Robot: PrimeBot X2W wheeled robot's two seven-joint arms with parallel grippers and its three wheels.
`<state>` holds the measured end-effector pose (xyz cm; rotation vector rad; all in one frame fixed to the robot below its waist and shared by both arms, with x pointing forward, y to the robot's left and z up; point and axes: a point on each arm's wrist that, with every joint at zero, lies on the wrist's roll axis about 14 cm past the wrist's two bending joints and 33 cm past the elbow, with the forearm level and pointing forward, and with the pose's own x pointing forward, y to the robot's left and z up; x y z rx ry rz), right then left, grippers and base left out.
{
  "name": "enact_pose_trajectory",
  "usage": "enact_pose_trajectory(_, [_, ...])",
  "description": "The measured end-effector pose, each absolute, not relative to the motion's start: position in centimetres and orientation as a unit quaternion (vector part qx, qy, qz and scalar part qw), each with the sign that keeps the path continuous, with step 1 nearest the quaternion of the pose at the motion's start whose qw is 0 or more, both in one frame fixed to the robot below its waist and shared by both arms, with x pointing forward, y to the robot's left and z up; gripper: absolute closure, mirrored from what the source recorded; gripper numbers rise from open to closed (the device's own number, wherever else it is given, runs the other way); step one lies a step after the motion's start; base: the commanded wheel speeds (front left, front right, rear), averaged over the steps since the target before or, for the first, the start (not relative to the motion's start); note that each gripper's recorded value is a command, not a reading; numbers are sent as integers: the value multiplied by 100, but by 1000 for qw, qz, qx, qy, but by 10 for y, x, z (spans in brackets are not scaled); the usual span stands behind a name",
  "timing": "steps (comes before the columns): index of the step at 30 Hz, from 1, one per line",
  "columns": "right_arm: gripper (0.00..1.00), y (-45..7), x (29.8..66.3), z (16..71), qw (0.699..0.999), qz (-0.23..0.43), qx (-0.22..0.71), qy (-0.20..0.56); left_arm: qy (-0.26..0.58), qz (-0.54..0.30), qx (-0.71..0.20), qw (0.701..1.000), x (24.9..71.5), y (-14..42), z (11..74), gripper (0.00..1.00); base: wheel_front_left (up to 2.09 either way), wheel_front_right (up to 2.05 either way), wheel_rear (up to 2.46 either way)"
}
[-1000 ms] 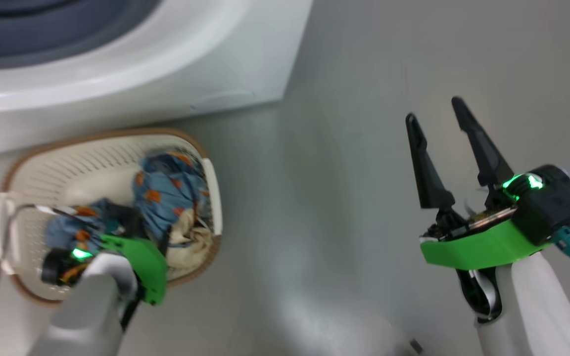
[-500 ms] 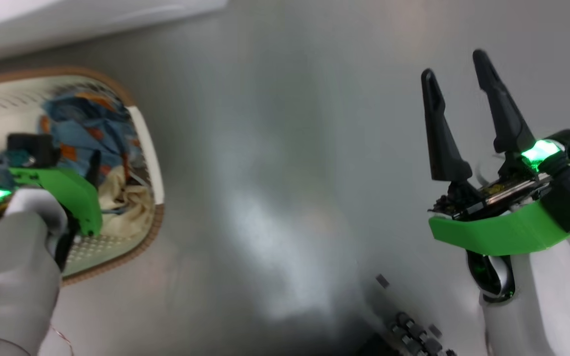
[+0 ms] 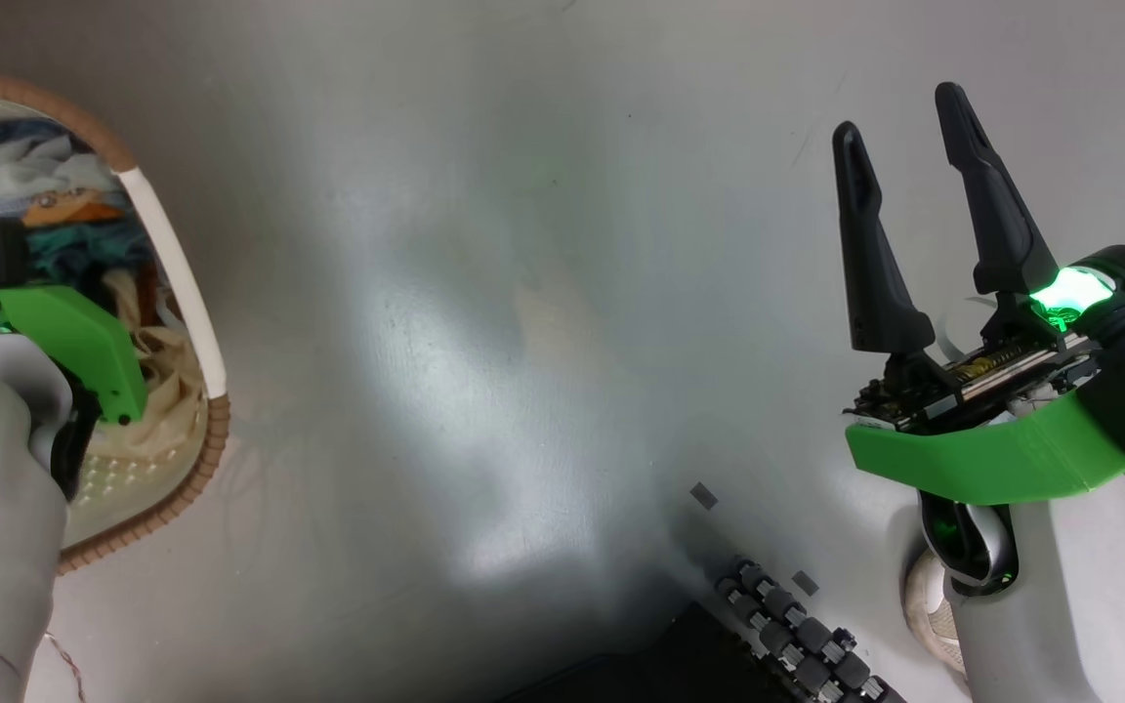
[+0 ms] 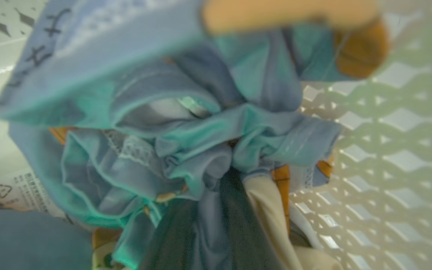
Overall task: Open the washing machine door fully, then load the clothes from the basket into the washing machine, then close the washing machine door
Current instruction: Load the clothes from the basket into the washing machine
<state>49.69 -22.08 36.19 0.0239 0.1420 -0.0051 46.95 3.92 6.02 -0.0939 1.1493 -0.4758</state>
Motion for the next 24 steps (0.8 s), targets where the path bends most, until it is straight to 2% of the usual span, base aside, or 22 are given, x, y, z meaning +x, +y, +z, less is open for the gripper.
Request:
enact_pose_trajectory(13, [0,-216,504,367,998,3,15,58,530,-213,-42,820,472,47,70,100,0,0,0])
enact_pose_trajectory(24, [0,-209,507,385,999,14,0,36,463,-190,-44,865,494,60,111,100,0,0,0])
